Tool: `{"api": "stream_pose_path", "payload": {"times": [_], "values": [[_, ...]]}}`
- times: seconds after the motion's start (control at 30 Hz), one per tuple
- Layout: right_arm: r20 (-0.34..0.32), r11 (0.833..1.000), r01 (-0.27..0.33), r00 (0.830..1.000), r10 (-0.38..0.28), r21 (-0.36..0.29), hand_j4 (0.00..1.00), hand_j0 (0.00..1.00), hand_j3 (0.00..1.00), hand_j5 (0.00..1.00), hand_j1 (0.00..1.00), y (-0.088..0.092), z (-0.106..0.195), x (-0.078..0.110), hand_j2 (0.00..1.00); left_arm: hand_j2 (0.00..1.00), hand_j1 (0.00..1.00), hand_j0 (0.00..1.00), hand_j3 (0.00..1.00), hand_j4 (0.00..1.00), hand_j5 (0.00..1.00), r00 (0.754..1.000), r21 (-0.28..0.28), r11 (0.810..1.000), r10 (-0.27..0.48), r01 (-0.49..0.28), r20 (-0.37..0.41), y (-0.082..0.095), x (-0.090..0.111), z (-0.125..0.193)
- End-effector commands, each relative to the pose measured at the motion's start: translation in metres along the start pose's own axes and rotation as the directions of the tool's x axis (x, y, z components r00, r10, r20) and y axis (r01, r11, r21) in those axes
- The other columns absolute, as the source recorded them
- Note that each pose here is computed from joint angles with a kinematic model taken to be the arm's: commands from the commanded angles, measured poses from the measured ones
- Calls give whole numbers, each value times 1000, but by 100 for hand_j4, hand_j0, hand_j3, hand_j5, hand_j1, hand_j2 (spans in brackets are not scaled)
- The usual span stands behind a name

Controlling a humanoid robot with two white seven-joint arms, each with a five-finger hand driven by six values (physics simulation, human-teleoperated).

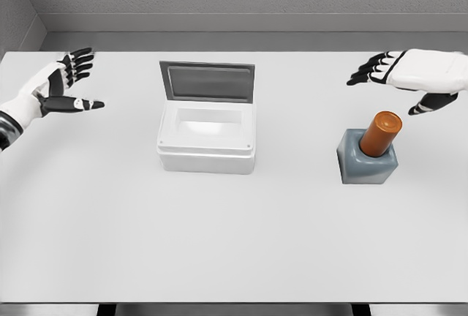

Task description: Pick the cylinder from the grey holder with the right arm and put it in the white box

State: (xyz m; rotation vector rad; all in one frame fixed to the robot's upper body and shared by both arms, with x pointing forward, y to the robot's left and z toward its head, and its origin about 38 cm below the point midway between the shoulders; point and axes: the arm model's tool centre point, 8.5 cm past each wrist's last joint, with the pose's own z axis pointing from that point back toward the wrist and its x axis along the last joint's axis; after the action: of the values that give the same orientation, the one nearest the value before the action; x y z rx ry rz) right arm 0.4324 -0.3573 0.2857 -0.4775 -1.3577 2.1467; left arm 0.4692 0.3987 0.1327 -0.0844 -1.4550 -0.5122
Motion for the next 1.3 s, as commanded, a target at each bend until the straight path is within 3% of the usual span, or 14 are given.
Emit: {"api": "stream_pose_path", "payload": {"times": [0.0,0.07,0.17,0.3,0.43,0.53,0.6,0.73,1.27], "values": [[-1,1000,4,1000,-4,-14,100,100,100,100,100,-2,0,0,100,100,100,100,100,100,100,999,10,1000,4,-4,-35,3,-11,3],[-5,1000,6,1000,-6,-6,100,100,100,100,100,0,2,-1,100,100,100,100,100,100,100,1000,16,1000,3,-3,-23,5,-9,4],[-12,1000,15,1000,-15,-3,100,100,100,100,100,3,4,-3,100,100,100,100,100,100,100,995,43,998,-50,46,90,11,3,8],[-28,1000,23,999,-23,-5,100,100,100,100,100,5,7,-7,100,100,100,100,100,100,100,995,65,997,-38,33,89,18,2,12],[-20,1000,19,1000,-19,-5,100,100,100,100,100,4,6,-5,100,100,100,100,100,100,100,992,51,998,-26,19,125,5,2,5],[9,1000,13,1000,-14,16,100,100,100,100,100,6,1,4,100,100,100,100,100,100,100,991,52,998,-30,23,128,5,2,6],[10,993,10,1000,-12,114,100,100,100,100,100,15,1,4,100,100,100,100,100,100,100,991,52,998,-30,23,128,5,2,6],[6,986,3,1000,-4,169,100,100,100,100,100,16,3,3,100,100,100,100,100,100,100,992,52,998,-28,21,124,4,0,6],[66,979,-28,998,15,200,100,100,100,100,100,13,-10,18,100,100,100,100,100,100,100,993,51,998,-27,21,117,5,-1,7]]}}
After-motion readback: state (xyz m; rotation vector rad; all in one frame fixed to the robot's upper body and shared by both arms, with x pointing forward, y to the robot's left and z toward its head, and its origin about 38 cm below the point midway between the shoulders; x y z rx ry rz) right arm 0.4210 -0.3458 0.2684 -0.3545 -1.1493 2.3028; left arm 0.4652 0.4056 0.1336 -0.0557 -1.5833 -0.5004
